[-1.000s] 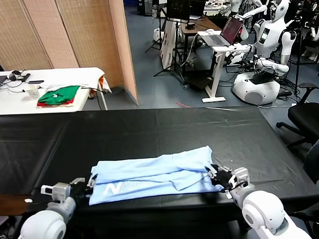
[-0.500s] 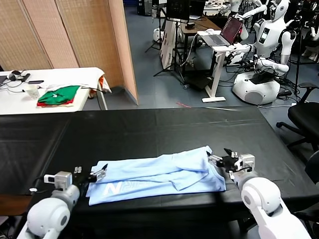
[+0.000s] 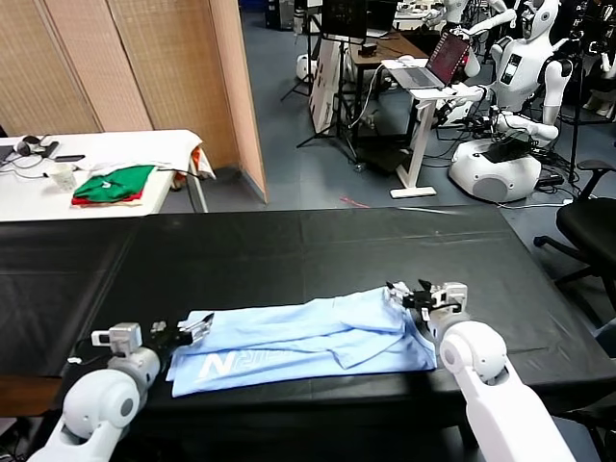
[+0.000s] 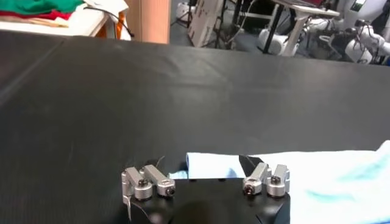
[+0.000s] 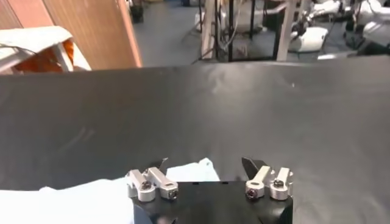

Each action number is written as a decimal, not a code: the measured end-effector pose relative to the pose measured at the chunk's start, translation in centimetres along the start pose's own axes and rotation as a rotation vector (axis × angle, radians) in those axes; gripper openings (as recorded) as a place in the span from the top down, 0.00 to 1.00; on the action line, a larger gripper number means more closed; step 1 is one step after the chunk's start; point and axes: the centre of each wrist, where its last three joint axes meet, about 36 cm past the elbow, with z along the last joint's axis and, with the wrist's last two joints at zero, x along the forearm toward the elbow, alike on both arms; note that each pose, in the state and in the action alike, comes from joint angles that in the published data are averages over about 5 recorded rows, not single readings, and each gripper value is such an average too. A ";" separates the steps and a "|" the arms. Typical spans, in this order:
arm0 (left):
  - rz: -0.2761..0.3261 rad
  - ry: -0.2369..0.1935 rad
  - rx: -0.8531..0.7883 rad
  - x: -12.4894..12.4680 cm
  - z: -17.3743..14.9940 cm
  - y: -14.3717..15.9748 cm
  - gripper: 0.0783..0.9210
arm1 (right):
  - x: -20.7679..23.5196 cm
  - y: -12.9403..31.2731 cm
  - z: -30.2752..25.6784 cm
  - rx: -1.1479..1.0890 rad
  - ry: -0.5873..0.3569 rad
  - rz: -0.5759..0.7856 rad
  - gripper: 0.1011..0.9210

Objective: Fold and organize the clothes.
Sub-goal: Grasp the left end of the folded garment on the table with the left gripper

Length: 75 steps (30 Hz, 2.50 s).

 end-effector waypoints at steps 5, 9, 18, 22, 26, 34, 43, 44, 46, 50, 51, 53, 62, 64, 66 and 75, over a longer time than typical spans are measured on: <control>-0.010 0.009 -0.011 -0.3 0.3 0.2 0.31 | -0.4 0.2 0.5 0.000 0.001 0.005 0.69; -0.012 0.003 -0.026 -0.5 0.6 0.1 0.63 | -0.4 0.5 1.0 0.000 -0.024 0.018 0.89; -0.020 -0.055 -0.121 -2.5 0.6 -0.1 0.92 | -0.1 0.9 1.8 -0.044 -0.088 0.063 0.91; -0.018 -0.071 -0.110 -3.7 -0.4 0.0 0.92 | 0.3 0.3 1.8 -0.069 -0.094 0.015 0.77; -0.021 -0.098 -0.106 -4.1 -1.2 0.1 0.88 | 1.1 -0.5 1.5 -0.071 -0.114 -0.010 0.50; -0.039 -0.135 -0.099 -2.5 -1.4 0.0 0.37 | 3.7 -1.9 0.8 -0.047 -0.164 -0.007 0.03; -0.049 -0.145 -0.019 -0.1 0.3 -0.1 0.02 | 7.0 -3.1 0.6 -0.039 -0.213 -0.004 0.02; -0.051 -0.145 -0.006 0.1 0.6 -0.1 0.02 | 7.3 -3.1 0.7 -0.039 -0.217 -0.004 0.02; -0.056 -0.143 0.018 0.4 1.2 0.0 0.02 | 7.7 -3.2 0.8 -0.039 -0.220 -0.001 0.02; -0.060 -0.138 0.061 0.5 2.5 -0.1 0.02 | 8.3 -3.4 1.0 -0.036 -0.221 0.004 0.02; -0.059 -0.137 0.071 0.5 2.9 -0.1 0.02 | 8.4 -3.4 1.0 -0.036 -0.221 0.004 0.02; -0.058 -0.135 0.089 0.4 3.5 -0.1 0.02 | 8.5 -3.4 1.1 -0.035 -0.221 0.004 0.02; -0.053 -0.137 0.138 0.4 5.1 -0.3 0.16 | 8.7 -3.1 1.2 -0.043 -0.225 -0.003 0.02; -0.050 -0.135 0.142 0.4 5.4 -0.3 0.27 | 8.7 -3.0 1.2 -0.045 -0.227 -0.003 0.02; -0.045 -0.133 0.145 0.6 5.7 -0.4 0.43 | 8.7 -3.0 1.2 -0.046 -0.229 -0.004 0.02; -0.042 -0.117 0.153 0.9 6.1 -0.8 0.90 | 9.0 -2.5 1.3 -0.046 -0.236 -0.014 0.02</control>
